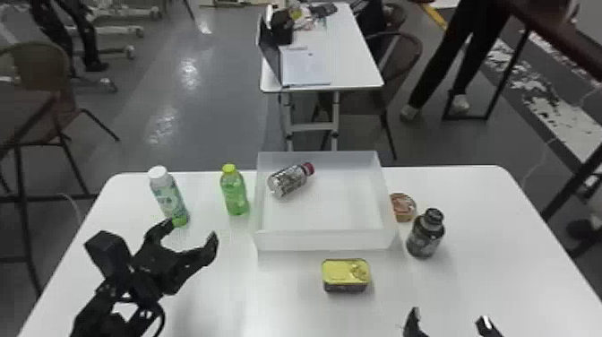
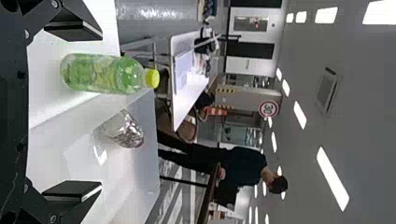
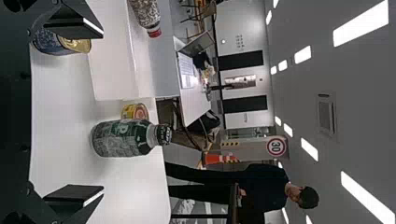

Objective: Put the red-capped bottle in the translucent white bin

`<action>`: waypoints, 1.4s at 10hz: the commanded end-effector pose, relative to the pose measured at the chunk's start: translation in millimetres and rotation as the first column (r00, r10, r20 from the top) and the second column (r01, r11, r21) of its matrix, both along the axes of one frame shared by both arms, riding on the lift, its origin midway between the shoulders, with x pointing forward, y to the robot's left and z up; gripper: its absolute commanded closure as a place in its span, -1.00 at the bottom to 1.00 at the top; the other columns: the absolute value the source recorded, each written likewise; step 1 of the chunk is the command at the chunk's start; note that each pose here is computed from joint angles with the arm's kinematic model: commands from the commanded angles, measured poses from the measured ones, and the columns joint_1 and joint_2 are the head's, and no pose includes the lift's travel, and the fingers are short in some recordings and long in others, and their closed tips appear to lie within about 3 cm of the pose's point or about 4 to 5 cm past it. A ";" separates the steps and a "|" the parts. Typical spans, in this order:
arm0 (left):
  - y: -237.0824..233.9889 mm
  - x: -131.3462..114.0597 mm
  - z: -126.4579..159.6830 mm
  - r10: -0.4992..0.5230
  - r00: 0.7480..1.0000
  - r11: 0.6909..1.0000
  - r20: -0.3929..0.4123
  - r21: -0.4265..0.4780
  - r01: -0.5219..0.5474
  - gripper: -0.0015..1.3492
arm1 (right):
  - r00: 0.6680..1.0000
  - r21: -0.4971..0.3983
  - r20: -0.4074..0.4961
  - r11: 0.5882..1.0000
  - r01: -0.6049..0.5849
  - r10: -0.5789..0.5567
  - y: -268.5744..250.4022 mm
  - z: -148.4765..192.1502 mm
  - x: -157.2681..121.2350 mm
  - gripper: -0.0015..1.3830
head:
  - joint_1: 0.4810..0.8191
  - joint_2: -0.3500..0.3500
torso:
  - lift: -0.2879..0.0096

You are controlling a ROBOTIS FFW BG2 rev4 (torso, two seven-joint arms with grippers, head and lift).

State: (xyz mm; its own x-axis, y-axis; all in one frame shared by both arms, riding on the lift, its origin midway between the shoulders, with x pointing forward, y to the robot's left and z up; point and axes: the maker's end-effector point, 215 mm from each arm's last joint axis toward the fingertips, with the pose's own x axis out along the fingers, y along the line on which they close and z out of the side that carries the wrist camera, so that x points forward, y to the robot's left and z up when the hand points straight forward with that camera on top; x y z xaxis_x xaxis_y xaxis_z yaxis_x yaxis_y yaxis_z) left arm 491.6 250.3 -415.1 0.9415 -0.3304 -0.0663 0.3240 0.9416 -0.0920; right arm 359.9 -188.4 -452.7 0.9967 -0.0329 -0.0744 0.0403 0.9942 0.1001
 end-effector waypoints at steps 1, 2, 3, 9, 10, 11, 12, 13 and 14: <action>17.8 -35.2 -3.5 0.057 0.998 0.998 -0.017 -0.001 -0.057 -0.75 | 1.000 0.006 -0.004 1.000 0.003 -0.003 -1.0 -1.2 -1.4 -0.82 | 0.27 0.22 | 0.81; 27.5 -56.0 -7.7 0.095 0.995 0.995 -0.034 0.003 -0.095 -0.75 | 1.000 0.005 0.002 1.000 0.005 -0.005 -2.2 0.4 -2.5 -0.82 | 0.27 0.28 | 0.81; 35.9 -75.6 -12.0 0.151 0.987 0.989 -0.050 0.012 -0.151 -0.75 | 1.000 0.009 0.003 1.000 0.007 -0.007 -3.3 0.4 -4.5 -0.82 | 0.27 0.33 | 0.81; 53.2 -126.5 -19.0 0.264 0.964 0.964 -0.043 0.035 -0.262 -0.75 | 1.000 0.006 0.001 1.000 0.013 -0.013 -8.5 -0.3 -10.2 -0.82 | 0.27 0.51 | 0.81; 51.1 -128.0 -20.9 0.264 0.963 0.964 -0.048 0.030 -0.263 -0.75 | 1.000 0.005 -0.001 1.000 0.012 -0.012 -8.8 -0.8 -10.9 -0.82 | 0.27 0.50 | 0.81; 49.5 -128.0 -22.6 0.262 0.963 0.965 -0.055 0.026 -0.261 -0.75 | 1.000 0.006 0.001 1.000 0.013 -0.013 -8.5 -0.1 -10.6 -0.82 | 0.27 0.49 | 0.81; 48.6 -127.9 -22.6 0.261 0.964 0.965 -0.055 0.025 -0.260 -0.75 | 1.000 0.005 0.001 1.000 0.012 -0.012 -8.8 -0.1 -10.6 -0.82 | 0.27 0.48 | 0.81; 47.4 -127.7 -22.7 0.260 0.964 0.965 -0.056 0.022 -0.260 -0.75 | 1.000 0.005 0.001 1.000 0.012 -0.012 -8.3 0.0 -10.6 -0.82 | 0.27 0.48 | 0.81; 48.2 -127.8 -22.6 0.262 0.964 0.965 -0.055 0.023 -0.261 -0.75 | 1.000 0.003 0.001 1.000 0.010 -0.010 -7.9 0.1 -10.6 -0.82 | 0.27 0.47 | 0.81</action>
State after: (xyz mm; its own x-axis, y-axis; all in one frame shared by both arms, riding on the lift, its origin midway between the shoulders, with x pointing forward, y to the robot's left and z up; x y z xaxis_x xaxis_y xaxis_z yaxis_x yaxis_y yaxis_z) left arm 363.9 298.7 -437.6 0.9893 -0.0737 -0.1262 0.0630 0.9943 -0.0865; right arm 349.3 -196.6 -452.7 0.9963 -0.0439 -0.0737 0.0514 0.9932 0.1042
